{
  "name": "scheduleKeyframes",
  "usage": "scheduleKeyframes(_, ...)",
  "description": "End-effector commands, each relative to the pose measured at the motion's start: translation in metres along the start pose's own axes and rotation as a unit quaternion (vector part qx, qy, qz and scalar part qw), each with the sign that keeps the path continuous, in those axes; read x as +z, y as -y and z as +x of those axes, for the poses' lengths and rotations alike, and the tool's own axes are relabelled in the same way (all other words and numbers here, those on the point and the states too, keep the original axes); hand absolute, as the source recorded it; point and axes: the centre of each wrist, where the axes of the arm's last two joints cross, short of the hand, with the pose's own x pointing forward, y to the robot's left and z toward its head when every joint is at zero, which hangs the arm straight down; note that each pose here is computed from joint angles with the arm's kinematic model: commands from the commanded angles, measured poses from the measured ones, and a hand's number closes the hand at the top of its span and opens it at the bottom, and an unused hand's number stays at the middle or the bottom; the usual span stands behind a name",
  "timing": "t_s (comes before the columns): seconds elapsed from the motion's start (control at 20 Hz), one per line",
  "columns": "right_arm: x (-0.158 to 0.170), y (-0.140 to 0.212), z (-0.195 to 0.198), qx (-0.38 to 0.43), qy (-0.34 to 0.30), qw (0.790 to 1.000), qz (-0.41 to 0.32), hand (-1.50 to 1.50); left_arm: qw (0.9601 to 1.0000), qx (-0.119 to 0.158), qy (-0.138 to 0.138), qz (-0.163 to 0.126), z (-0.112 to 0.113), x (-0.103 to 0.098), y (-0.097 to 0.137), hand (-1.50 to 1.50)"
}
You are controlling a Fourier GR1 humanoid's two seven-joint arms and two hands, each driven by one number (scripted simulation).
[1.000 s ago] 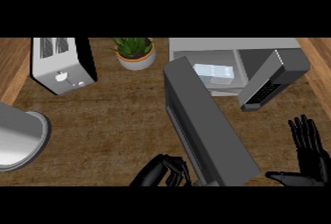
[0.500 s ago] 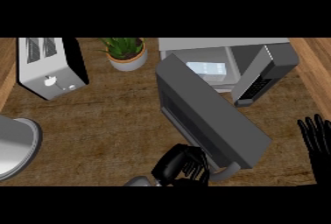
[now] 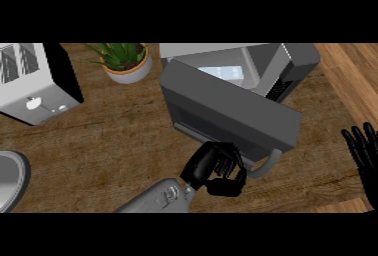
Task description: Pick up the milk, place it into the microwave and close the microwave
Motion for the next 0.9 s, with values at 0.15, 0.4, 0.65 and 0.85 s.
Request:
scheduleKeyframes(0.15, -0.022, 0.001, 0.019, 0.005, 0.038, 0.999, 0.033, -1.50, 0.9906, 0.049, 0.079, 0.100, 0.034, -0.029, -0.019, -1.50)
scheduleKeyframes(0.4, -0.032, 0.001, 0.024, -0.021, 0.051, 0.998, 0.040, -1.50, 0.9847, 0.050, 0.095, 0.137, 0.039, -0.043, -0.030, -1.50)
scheduleKeyframes(0.65, -0.037, 0.007, 0.033, -0.021, 0.052, 0.997, 0.056, -1.50, 0.9817, 0.044, 0.099, 0.157, 0.042, -0.054, -0.038, -1.50)
scheduleKeyframes(0.85, -0.048, 0.004, 0.034, -0.039, 0.061, 0.995, 0.072, -1.50, 0.9786, 0.045, 0.113, 0.166, 0.051, -0.066, -0.044, -1.50)
